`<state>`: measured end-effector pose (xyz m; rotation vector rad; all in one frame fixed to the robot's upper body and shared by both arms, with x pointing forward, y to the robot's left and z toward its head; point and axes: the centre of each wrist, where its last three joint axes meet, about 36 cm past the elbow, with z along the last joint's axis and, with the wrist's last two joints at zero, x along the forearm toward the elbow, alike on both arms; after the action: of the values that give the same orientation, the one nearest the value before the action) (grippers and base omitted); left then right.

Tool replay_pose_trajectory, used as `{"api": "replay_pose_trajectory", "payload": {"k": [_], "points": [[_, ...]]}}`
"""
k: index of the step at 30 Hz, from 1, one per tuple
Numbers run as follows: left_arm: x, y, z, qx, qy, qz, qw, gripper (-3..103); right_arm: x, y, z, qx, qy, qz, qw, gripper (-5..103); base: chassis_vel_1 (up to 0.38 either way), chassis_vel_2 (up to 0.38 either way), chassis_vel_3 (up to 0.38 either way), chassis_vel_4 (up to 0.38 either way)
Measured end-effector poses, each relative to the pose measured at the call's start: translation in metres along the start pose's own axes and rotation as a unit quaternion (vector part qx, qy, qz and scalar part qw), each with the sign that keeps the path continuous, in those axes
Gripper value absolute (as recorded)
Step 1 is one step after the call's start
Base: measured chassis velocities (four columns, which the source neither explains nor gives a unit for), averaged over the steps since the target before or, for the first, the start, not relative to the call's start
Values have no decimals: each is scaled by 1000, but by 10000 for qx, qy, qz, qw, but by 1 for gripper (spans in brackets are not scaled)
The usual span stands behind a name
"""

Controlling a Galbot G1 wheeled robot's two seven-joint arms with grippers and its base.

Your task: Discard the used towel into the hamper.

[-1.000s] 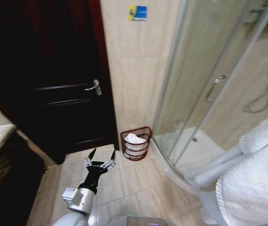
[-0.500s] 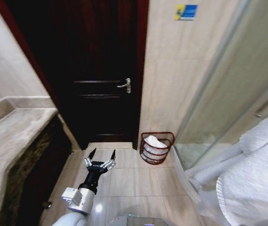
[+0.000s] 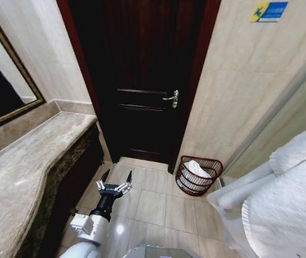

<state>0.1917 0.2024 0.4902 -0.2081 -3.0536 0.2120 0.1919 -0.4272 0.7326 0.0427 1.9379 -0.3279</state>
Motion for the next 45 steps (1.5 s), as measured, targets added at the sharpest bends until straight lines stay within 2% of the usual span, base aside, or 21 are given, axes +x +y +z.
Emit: {"api": "replay_pose_trajectory", "payload": {"k": [35,45], "points": [[0,0,0,0,0,0,10000,100,2,8,-1,-155,-167,-154,9996,13,0,0,0,0],[0,0,0,0,1,0,10000,100,3,8,-1,-186,-171,-194,9995,13,-101,109,114,-116]]}}
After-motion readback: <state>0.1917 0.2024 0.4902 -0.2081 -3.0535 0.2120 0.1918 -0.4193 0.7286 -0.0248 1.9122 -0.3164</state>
